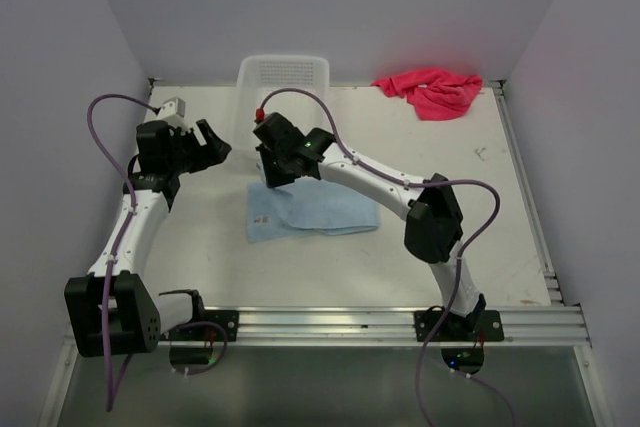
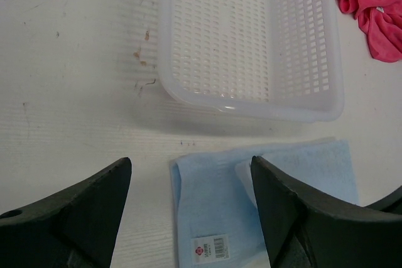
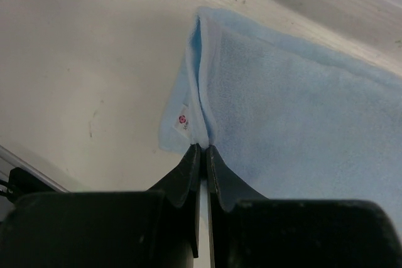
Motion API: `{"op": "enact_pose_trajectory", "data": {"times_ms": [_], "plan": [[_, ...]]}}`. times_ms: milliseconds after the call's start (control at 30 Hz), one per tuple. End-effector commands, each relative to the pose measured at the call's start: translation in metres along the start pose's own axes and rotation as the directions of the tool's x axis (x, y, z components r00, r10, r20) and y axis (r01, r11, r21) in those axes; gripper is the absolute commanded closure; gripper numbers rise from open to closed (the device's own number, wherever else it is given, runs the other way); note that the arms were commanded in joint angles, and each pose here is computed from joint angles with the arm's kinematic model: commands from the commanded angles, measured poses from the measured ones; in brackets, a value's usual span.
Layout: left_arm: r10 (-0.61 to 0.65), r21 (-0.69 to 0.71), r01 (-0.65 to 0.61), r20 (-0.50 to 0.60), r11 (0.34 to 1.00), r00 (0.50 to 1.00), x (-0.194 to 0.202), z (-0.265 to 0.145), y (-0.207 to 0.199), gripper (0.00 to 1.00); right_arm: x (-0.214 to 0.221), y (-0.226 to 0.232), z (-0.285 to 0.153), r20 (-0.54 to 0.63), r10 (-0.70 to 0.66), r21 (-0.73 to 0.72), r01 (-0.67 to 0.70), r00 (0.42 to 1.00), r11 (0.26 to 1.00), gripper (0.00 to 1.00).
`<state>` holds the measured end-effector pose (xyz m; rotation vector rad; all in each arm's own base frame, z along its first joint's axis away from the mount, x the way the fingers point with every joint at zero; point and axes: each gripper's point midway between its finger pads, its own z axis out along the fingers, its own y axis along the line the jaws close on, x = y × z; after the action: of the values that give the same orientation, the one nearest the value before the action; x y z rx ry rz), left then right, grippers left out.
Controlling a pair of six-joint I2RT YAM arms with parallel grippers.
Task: Roll the towels
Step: Fold the towel
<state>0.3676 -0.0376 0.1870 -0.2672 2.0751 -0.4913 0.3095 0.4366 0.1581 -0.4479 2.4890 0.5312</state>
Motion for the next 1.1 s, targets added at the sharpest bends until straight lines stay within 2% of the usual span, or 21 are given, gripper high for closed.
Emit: {"op": "enact_pose_trajectory", "data": {"times_ms": [0,100,167,233,333,400,500,533,567,633,667,733,767,800,833,867,933,1067], "plan": [[0.016,0.049,-0.018,0.052,0.999,0.999,-0.013,-0.003,-0.012,0.19,0.002,0.025,0.014,0.003,0.041,-0.107,-0.041,0.999,0.993,1.0],[0.016,0.049,-0.019,0.053,0.999,0.998,-0.013,-0.003,-0.012,0.19,0.012,0.037,0.029,-0.028,0.057,-0.16,-0.06,0.998,0.985,1.0],[0.016,0.057,-0.018,0.049,0.998,0.999,-0.011,-0.003,-0.014,0.19,0.02,0.041,0.04,-0.051,0.051,-0.175,-0.06,0.997,0.983,0.91],[0.014,0.059,-0.017,0.052,0.998,0.999,-0.012,-0.003,-0.014,0.19,0.023,0.045,0.04,-0.064,0.047,-0.19,-0.058,0.997,0.98,0.75],[0.018,0.061,-0.022,0.055,0.998,0.998,-0.012,-0.004,-0.015,0.18,0.02,0.041,0.035,-0.042,0.045,-0.182,-0.052,0.998,0.982,0.64],[0.019,0.062,-0.023,0.057,0.998,0.998,-0.013,-0.004,-0.015,0.16,0.012,0.038,0.024,-0.018,0.046,-0.181,-0.049,0.999,0.982,0.61],[0.024,0.065,-0.028,0.062,0.997,0.998,-0.014,-0.006,-0.016,0.14,0.002,0.025,0.004,0.009,0.051,-0.16,-0.049,0.999,0.986,0.61],[0.027,0.066,-0.031,0.062,0.997,0.998,-0.014,-0.006,-0.016,0.09,0.0,0.02,-0.001,0.017,0.055,-0.154,-0.052,0.998,0.987,0.61],[0.031,0.071,-0.036,0.068,0.997,0.997,-0.015,-0.008,-0.018,0.07,0.008,0.007,-0.001,0.01,0.054,-0.122,-0.053,0.998,0.991,0.61],[0.052,0.095,-0.059,0.071,0.994,0.996,-0.015,-0.009,-0.024,0.0,-0.004,-0.008,-0.031,0.067,0.074,-0.12,-0.066,0.995,0.991,0.62],[0.069,0.125,-0.078,0.074,0.989,0.995,-0.014,-0.009,-0.033,0.0,0.008,-0.023,-0.032,0.054,0.081,-0.101,-0.075,0.995,0.992,0.62],[0.103,0.155,-0.113,0.069,0.982,0.992,-0.009,-0.01,-0.042,0.0,-0.003,-0.048,-0.065,0.116,0.135,-0.102,-0.123,0.984,0.987,0.62],[0.114,0.165,-0.126,0.079,0.978,0.99,-0.009,-0.011,-0.047,0.0,0.015,-0.069,-0.062,0.095,0.156,-0.071,-0.15,0.983,0.986,0.62],[0.133,0.185,-0.145,0.074,0.972,0.988,-0.005,-0.011,-0.057,0.0,0.012,-0.098,-0.067,0.119,0.204,-0.04,-0.201,0.972,0.979,0.62],[0.14,0.191,-0.152,0.074,0.97,0.987,-0.003,-0.011,-0.061,0.0,0.005,-0.108,-0.092,0.173,0.236,-0.059,-0.229,0.956,0.972,0.63],[0.158,0.226,-0.167,0.058,0.96,0.986,0.004,-0.008,-0.073,0.01,0.02,-0.143,-0.088,0.169,0.284,-0.009,-0.287,0.944,0.958,0.63],[0.167,0.282,-0.169,0.029,0.945,0.985,0.013,-0.007,-0.09,0.0,0.024,-0.165,-0.113,0.222,0.334,-0.025,-0.337,0.916,0.941,0.63],[0.2,0.331,-0.2,0.032,0.922,0.979,0.019,-0.007,-0.126,0.0,0.062,-0.226,-0.125,0.282,0.431,0.048,-0.461,0.857,0.886,0.6]]}}
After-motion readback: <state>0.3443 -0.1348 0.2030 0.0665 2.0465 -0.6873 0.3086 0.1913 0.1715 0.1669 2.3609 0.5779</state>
